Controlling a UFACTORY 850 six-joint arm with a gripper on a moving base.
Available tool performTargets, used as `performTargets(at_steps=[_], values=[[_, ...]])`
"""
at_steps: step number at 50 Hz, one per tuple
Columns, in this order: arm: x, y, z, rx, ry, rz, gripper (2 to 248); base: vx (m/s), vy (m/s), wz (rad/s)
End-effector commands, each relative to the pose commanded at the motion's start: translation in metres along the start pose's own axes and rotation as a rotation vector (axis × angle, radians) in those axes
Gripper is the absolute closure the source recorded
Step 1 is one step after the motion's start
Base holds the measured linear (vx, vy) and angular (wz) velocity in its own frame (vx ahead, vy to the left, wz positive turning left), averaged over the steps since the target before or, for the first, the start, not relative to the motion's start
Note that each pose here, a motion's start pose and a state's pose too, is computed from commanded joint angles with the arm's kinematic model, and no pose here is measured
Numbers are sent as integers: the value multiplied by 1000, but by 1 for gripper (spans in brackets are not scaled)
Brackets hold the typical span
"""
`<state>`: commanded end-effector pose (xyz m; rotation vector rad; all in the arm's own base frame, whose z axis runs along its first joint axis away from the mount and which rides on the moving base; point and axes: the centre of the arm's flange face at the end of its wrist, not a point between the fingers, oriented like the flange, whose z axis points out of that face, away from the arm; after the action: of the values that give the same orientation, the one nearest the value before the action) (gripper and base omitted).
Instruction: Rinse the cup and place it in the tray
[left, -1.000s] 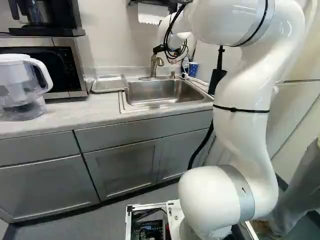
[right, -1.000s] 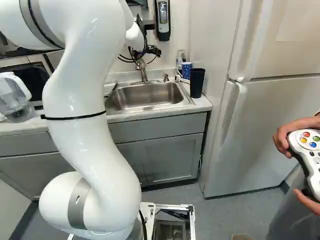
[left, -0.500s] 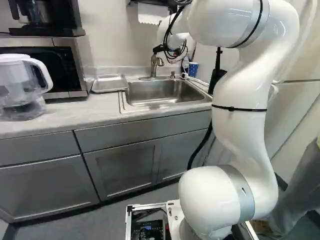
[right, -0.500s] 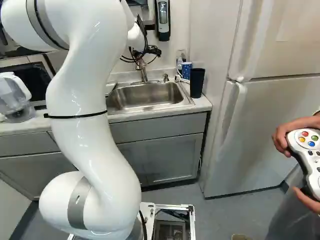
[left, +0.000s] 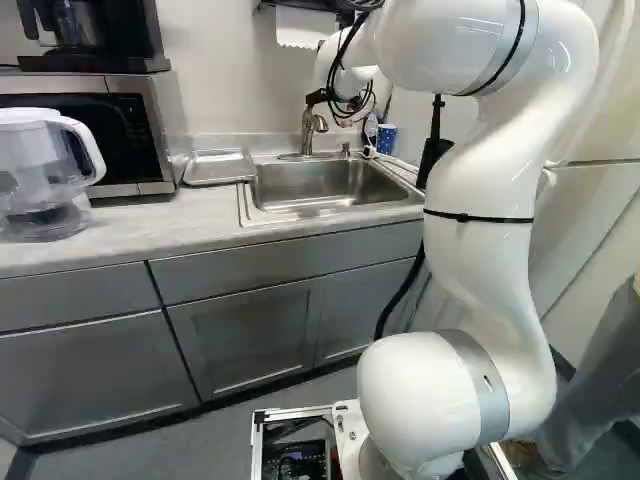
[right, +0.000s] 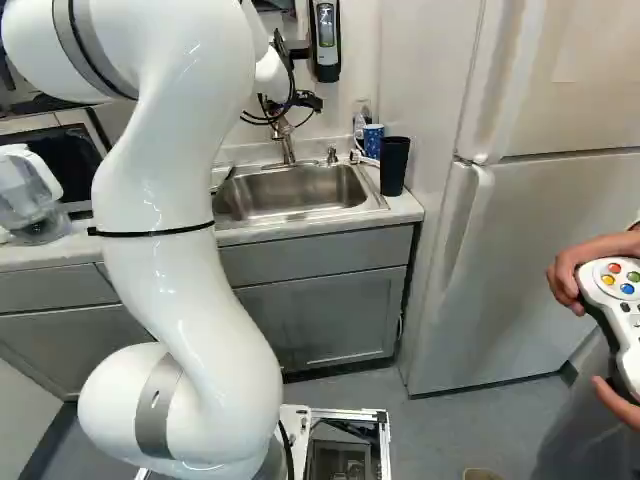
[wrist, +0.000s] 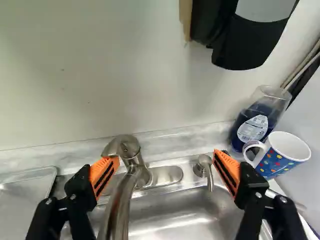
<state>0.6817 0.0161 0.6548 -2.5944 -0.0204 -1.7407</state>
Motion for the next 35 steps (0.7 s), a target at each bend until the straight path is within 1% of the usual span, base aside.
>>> performTargets(at_steps=[35], values=[[8,0,1,0,85,0,3,0,0,0]])
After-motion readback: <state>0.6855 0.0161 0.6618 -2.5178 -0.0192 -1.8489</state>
